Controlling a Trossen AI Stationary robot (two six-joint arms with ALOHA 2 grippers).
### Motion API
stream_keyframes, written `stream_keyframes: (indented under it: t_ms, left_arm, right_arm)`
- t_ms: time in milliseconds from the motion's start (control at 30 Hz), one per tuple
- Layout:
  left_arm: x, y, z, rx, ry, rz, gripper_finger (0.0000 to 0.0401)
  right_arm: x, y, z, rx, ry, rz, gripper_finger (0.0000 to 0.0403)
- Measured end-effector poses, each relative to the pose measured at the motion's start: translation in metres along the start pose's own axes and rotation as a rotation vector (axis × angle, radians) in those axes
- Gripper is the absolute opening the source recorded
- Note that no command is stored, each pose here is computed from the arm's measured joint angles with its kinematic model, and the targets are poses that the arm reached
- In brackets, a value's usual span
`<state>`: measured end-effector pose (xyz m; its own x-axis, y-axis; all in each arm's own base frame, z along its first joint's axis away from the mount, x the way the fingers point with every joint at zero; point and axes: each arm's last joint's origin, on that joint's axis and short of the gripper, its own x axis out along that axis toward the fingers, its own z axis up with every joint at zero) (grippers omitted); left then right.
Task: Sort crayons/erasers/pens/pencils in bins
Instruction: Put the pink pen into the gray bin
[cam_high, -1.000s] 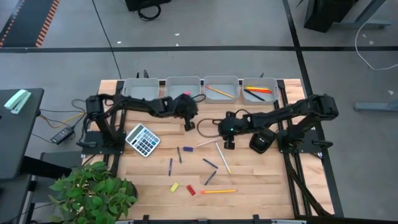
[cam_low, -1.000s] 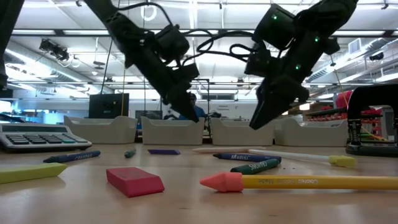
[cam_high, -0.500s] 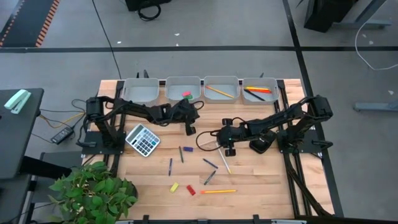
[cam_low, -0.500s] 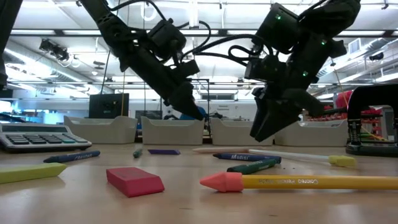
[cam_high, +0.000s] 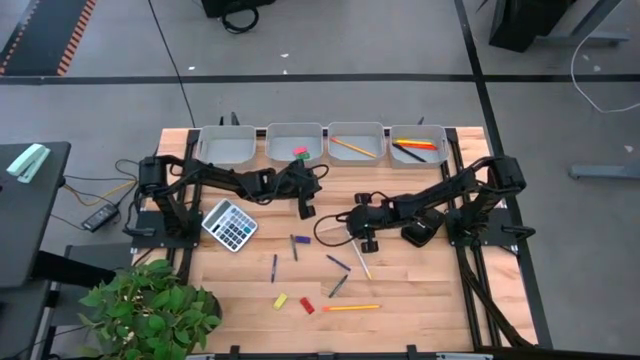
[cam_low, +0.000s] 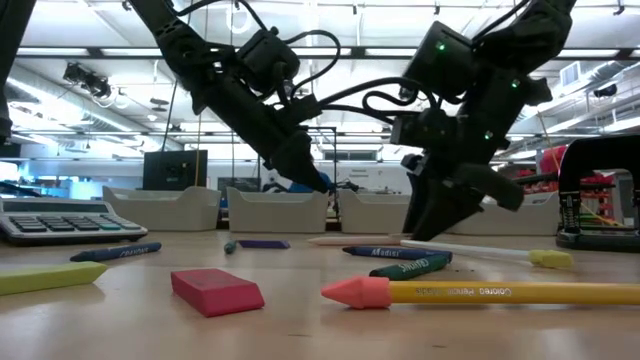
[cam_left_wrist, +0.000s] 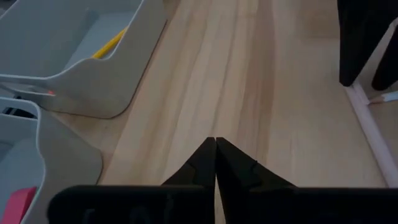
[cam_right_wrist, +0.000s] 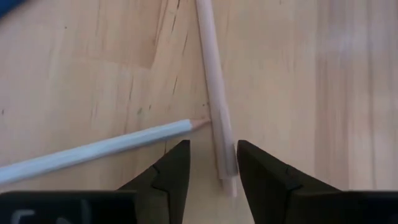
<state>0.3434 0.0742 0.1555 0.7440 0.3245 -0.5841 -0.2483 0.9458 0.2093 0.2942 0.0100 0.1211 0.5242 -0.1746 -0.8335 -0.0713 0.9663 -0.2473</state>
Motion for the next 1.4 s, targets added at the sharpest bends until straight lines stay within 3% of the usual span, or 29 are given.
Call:
stream_keyframes:
  t_ms: [167, 400, 633, 900, 1167, 1400]
  left_arm:
    - [0.0, 0.0, 0.0, 0.0, 0.003, 0.0, 0.0006]
    - [0.0, 0.0, 0.0, 0.0, 0.004, -0.001, 0.0023]
    - [0.0, 0.0, -0.001, -0.01, 0.008, -0.001, 0.0007]
    - [0.0, 0.0, -0.001, -0.021, 0.005, 0.0, 0.0027]
    - [0.0, 0.001, 0.006, -0.01, -0.062, 0.008, 0.0007]
    - [0.001, 0.008, 0.008, 0.041, -0.087, 0.031, 0.0024]
  right_arm:
    - [0.001, -0.006, -0.001, 0.009, -0.005, 0.036, 0.0091]
    - [0.003, -0.016, -0.003, 0.045, -0.012, 0.079, 0.0037]
    - [-0.005, -0.02, -0.003, 0.043, -0.012, 0.067, 0.0031]
    - [-0.047, -0.033, 0.004, 0.114, -0.084, -0.018, 0.0029]
    - [-0.068, -0.058, -0.012, 0.251, 0.004, -0.078, 0.0029]
    - [-0.081, -0.075, -0.025, 0.358, 0.066, -0.158, 0.0029]
